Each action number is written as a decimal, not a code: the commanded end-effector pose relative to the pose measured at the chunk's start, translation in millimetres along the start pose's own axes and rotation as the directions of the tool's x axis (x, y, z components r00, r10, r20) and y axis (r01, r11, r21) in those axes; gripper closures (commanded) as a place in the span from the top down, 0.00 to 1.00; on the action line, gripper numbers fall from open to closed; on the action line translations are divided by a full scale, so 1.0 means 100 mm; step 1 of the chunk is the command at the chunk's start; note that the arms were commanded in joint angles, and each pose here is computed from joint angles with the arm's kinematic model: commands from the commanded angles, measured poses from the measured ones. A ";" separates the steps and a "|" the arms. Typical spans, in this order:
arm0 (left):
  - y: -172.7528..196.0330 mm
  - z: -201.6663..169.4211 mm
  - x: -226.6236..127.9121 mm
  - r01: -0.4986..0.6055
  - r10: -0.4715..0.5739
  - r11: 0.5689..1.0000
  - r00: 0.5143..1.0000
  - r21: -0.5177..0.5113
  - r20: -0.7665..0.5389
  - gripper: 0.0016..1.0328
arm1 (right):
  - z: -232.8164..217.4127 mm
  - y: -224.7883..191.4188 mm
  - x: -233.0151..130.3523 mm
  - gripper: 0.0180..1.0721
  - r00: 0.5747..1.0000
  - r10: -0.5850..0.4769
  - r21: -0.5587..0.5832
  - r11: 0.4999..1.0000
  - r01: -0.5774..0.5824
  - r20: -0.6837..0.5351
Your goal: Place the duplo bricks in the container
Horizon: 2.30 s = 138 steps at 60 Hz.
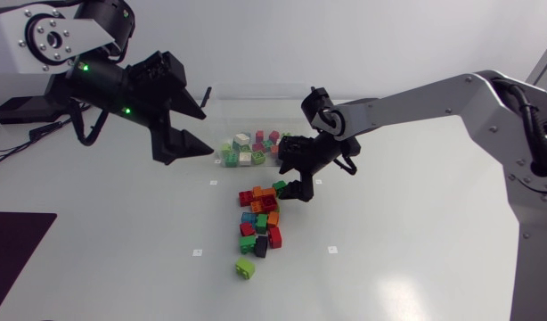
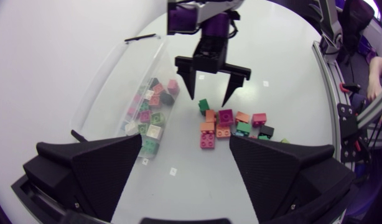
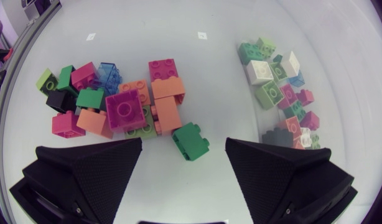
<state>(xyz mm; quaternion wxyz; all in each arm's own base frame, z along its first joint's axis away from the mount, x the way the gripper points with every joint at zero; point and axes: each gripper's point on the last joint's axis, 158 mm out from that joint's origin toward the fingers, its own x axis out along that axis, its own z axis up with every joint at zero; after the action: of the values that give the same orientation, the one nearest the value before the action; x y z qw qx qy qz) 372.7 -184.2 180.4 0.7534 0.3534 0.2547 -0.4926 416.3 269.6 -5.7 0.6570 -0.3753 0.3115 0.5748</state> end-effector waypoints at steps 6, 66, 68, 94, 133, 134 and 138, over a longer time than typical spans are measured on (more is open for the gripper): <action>-0.38 -0.17 0.02 0.081 -0.079 0.994 0.996 0.076 -0.029 0.95 | 0.05 0.08 0.19 0.89 0.998 0.063 -0.058 0.996 -0.064 -0.021; -1.15 -0.54 0.35 0.293 -0.280 0.946 0.954 0.135 -0.110 0.95 | -0.33 0.28 0.13 0.16 0.978 0.174 -0.005 0.984 -0.175 -0.115; -1.17 -0.54 0.36 0.298 -0.285 0.945 0.952 0.137 -0.111 0.95 | -0.33 0.30 0.12 0.16 0.978 0.172 -0.004 0.985 -0.174 -0.114; -1.40 -0.63 0.44 0.360 -0.341 0.920 0.930 0.155 -0.134 0.95 | -0.18 0.41 -0.45 0.16 0.995 0.078 -0.032 0.996 -0.080 -0.066; -2.33 -0.90 0.87 0.587 -0.538 0.783 0.805 0.203 -0.251 0.89 | 0.49 -0.46 -1.37 0.16 0.963 -0.242 0.088 0.969 0.232 0.122; -2.34 -0.89 0.87 0.587 -0.537 0.783 0.805 0.207 -0.250 0.89 | 0.50 -0.48 -1.38 0.16 0.960 -0.248 0.091 0.967 0.238 0.126; -2.35 -0.89 0.93 0.589 -0.539 0.779 0.804 0.214 -0.251 0.89 | 0.55 -0.56 -1.42 0.16 0.954 -0.266 0.102 0.962 0.254 0.138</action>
<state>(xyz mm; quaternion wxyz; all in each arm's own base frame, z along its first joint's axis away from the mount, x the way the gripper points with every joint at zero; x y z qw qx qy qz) 197.2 -230.0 4.2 0.5064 0.4024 0.3383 -0.6835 438.0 237.1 134.6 0.7463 -0.3574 0.2435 0.5059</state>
